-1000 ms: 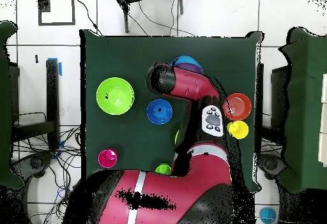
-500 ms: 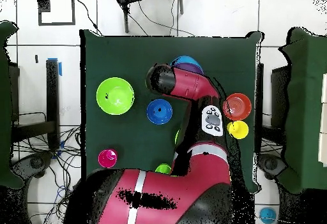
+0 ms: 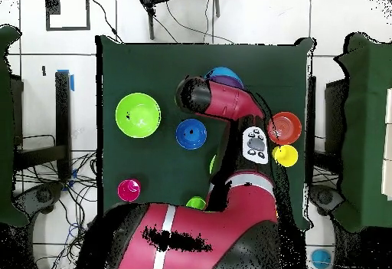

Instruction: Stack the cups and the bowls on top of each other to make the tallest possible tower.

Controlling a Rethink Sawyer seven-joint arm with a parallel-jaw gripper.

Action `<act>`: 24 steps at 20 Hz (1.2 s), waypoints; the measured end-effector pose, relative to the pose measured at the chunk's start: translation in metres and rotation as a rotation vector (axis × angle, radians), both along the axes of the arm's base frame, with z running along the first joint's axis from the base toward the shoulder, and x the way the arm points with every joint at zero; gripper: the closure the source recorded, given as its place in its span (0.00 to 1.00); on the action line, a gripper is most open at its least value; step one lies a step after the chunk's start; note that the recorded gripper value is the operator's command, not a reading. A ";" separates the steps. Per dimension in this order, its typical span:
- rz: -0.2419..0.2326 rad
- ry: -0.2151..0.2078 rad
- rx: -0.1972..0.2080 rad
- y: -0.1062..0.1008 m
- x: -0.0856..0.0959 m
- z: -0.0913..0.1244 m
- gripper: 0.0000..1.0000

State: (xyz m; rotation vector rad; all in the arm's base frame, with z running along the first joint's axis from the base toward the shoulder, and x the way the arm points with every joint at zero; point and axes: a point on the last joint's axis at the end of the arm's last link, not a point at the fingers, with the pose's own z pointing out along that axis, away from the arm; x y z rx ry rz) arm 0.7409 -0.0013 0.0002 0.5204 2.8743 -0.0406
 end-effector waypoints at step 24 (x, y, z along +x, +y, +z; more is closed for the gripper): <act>-0.055 -0.055 -0.010 -0.052 0.033 0.034 0.00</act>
